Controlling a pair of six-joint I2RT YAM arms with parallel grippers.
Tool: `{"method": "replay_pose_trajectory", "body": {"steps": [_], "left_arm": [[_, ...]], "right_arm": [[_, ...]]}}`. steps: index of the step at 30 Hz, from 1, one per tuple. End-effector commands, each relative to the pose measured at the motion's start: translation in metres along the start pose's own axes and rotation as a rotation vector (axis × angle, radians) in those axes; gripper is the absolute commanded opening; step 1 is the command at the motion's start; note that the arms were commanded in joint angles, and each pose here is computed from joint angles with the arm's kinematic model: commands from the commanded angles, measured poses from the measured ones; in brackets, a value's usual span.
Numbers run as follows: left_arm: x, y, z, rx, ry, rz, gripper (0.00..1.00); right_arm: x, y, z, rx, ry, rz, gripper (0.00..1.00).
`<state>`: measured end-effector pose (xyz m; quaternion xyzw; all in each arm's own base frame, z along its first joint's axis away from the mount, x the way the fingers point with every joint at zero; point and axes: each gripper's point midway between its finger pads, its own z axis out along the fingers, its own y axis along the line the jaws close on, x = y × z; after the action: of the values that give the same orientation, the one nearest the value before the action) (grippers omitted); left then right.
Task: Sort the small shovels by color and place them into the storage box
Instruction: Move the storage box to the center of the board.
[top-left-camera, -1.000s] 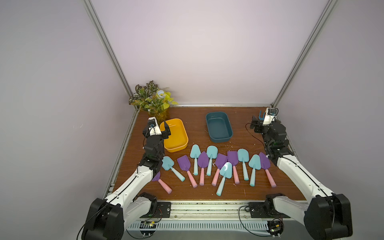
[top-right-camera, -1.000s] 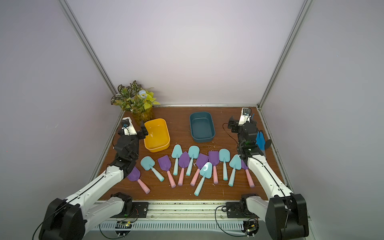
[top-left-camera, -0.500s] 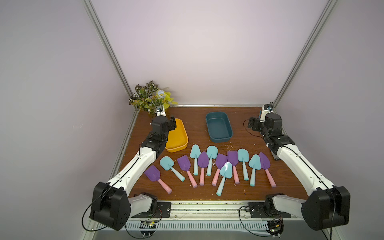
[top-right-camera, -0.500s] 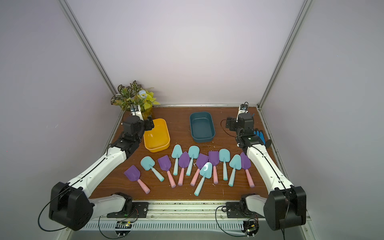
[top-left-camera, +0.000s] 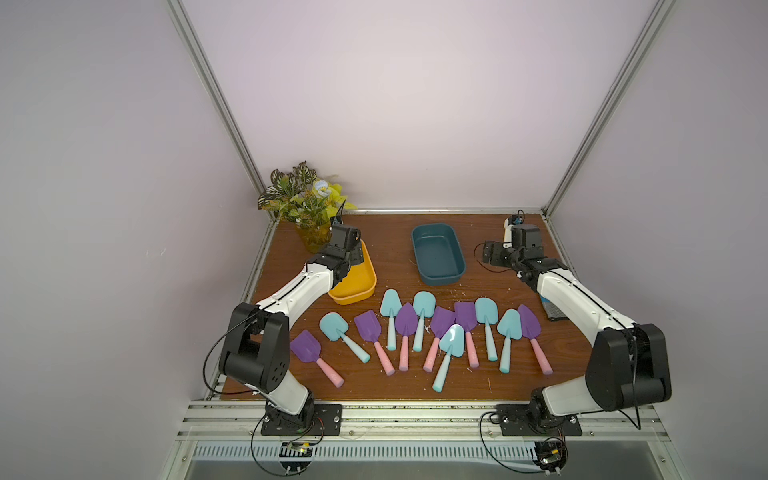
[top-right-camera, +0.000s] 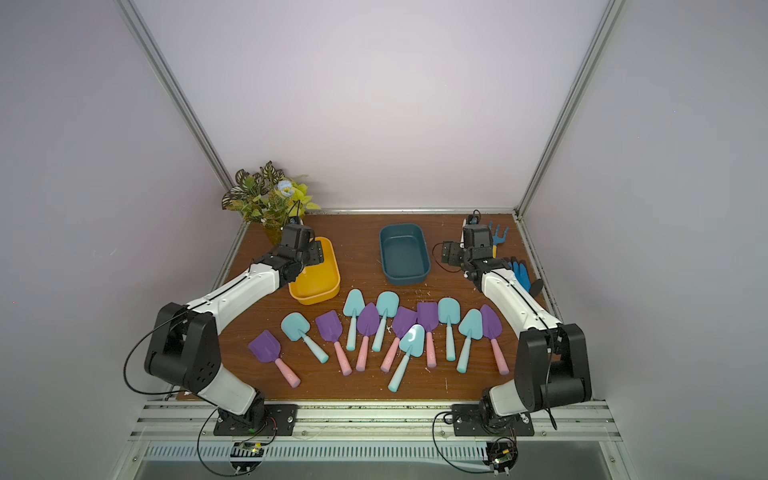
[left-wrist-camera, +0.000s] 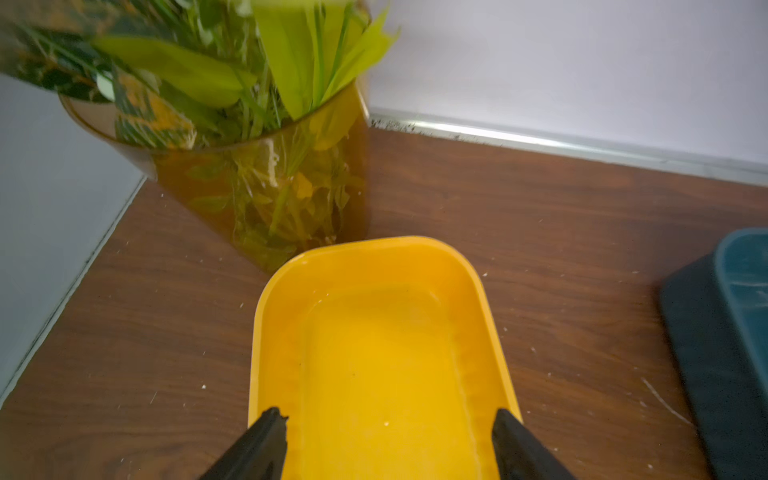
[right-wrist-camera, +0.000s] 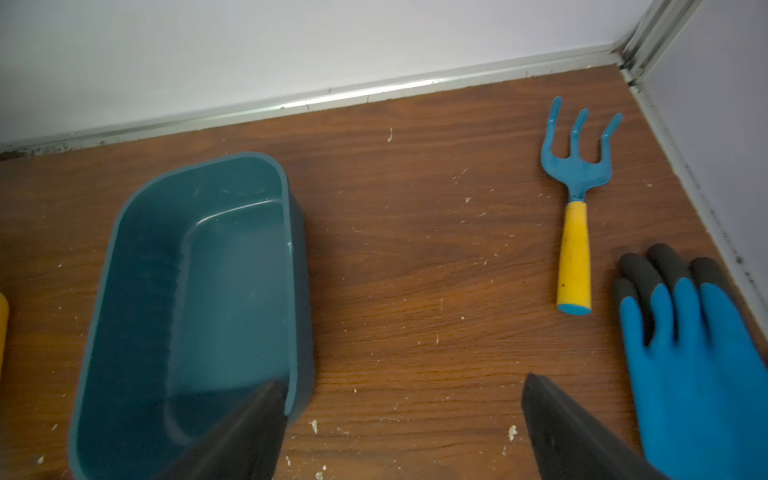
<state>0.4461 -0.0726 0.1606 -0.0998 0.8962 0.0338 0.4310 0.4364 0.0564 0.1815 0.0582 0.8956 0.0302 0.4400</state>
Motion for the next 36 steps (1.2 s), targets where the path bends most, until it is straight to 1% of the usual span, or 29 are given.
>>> {"method": "replay_pose_trajectory", "body": {"steps": [1,4,8,16,20,24,29,36], "left_arm": [[0.012,0.029,0.004,-0.099,0.067,-0.026,0.81],[0.026,0.051,0.009,-0.117,0.105,-0.068,0.81],[0.043,0.073,0.015,-0.155,0.142,-0.07,0.82],[0.064,0.081,0.036,-0.144,0.202,-0.085,0.81],[0.076,0.084,0.047,-0.138,0.227,-0.089,0.78],[0.082,0.081,0.056,-0.115,0.236,-0.093,0.71],[0.087,0.073,0.064,-0.076,0.269,-0.076,0.59],[0.092,0.068,0.073,-0.053,0.277,-0.075,0.46]], "right_arm": [[-0.015,0.02,0.001,-0.069,-0.017,0.015,0.94],[-0.011,0.028,0.011,-0.073,0.007,0.0,0.94],[-0.006,0.037,0.024,-0.076,0.039,-0.025,0.94],[-0.008,0.054,0.042,-0.076,0.075,-0.058,0.94],[-0.009,0.059,0.049,-0.066,0.084,-0.076,0.94],[-0.006,0.061,0.055,-0.057,0.098,-0.086,0.94],[-0.001,0.061,0.062,-0.044,0.12,-0.106,0.94],[0.008,0.068,0.076,-0.047,0.152,-0.133,0.94]]}}
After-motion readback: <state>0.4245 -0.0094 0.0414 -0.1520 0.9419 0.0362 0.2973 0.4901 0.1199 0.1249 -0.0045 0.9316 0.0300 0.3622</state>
